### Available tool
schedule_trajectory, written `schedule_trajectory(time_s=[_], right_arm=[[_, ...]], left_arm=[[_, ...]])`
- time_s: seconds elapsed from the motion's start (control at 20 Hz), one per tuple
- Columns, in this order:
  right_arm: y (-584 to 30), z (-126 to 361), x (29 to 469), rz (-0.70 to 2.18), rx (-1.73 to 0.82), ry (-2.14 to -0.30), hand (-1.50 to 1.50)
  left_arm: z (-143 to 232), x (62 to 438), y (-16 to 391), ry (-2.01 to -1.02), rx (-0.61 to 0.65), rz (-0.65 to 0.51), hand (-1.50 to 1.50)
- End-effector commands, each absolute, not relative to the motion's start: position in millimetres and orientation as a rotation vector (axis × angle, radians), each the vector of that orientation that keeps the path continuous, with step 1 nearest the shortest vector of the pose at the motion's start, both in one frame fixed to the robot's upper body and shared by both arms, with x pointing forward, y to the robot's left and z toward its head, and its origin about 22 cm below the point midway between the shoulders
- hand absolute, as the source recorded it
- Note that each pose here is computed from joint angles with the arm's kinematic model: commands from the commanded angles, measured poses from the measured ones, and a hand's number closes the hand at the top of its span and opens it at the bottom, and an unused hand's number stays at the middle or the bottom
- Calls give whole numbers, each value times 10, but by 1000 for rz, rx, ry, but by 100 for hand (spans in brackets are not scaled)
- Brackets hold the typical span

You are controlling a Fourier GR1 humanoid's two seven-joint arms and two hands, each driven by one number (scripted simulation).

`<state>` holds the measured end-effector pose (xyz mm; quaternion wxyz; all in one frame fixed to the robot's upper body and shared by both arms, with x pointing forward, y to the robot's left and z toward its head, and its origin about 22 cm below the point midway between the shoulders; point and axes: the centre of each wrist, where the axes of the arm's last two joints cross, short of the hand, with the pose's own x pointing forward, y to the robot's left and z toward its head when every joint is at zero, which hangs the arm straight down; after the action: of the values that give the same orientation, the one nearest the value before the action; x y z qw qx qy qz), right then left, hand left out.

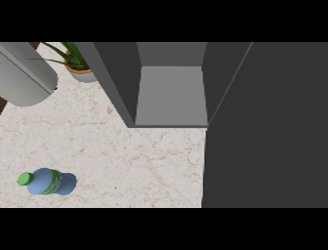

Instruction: Pick up the bottled water, place it into the cabinet and close the cabinet

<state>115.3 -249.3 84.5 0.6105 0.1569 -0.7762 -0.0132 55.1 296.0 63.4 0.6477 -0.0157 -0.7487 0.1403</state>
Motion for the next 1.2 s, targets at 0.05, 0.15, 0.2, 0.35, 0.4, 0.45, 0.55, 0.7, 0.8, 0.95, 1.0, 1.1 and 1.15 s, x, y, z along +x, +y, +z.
schedule_trajectory(time_s=[0.05, 0.15, 0.2, 0.35, 0.4, 0.45, 0.55, 0.7, 0.8, 0.95, 1.0, 1.1, 1.15], right_arm=[[-2382, 667, 1120, -33, 355, -1786, -150], [-2532, 756, 1212, -22, 363, -1806, -150], [-2564, 683, 1153, -5, 346, -1808, -150], [-2493, 554, 1014, -31, 370, -1807, -150], [-2447, 643, 1139, -25, 358, -1802, -150], [-2533, 761, 1094, -27, 366, -1810, -150], [-2531, 688, 1036, 6, 364, -1796, -150], [-2463, 707, 1146, -20, 375, -1795, -150], [-2364, 545, 1045, 0, 400, -1801, -150], [-2403, 746, 1055, 3, 394, -1817, -150], [-2453, 613, 958, -5, 378, -1810, -150], [-2508, 790, 913, -6, 369, -1807, -150], [-2403, 634, 1004, 8, 376, -1817, -150]], left_arm=[[494, 603, 3044, -1698, 21, 361, -150], [500, 652, 3135, -1709, 43, 375, -150], [264, 585, 3291, -1689, 36, 377, -150], [383, 476, 3242, -1695, 75, 325, -150], [246, 653, 3531, -1698, 64, 347, -150], [239, 668, 3432, -1699, 66, 342, -150], [238, 676, 3519, -1695, 72, 306, -150], [68, 779, 3591, -1662, 118, 302, -150], [-38, 829, 3575, -1643, 102, 294, -150], [-155, 922, 3684, -1636, 118, 285, -150], [-288, 893, 3738, -1635, 107, 308, -150], [-399, 977, 3629, -1625, 114, 294, -150], [-513, 1035, 3635, -1602, 87, 281, -150]])
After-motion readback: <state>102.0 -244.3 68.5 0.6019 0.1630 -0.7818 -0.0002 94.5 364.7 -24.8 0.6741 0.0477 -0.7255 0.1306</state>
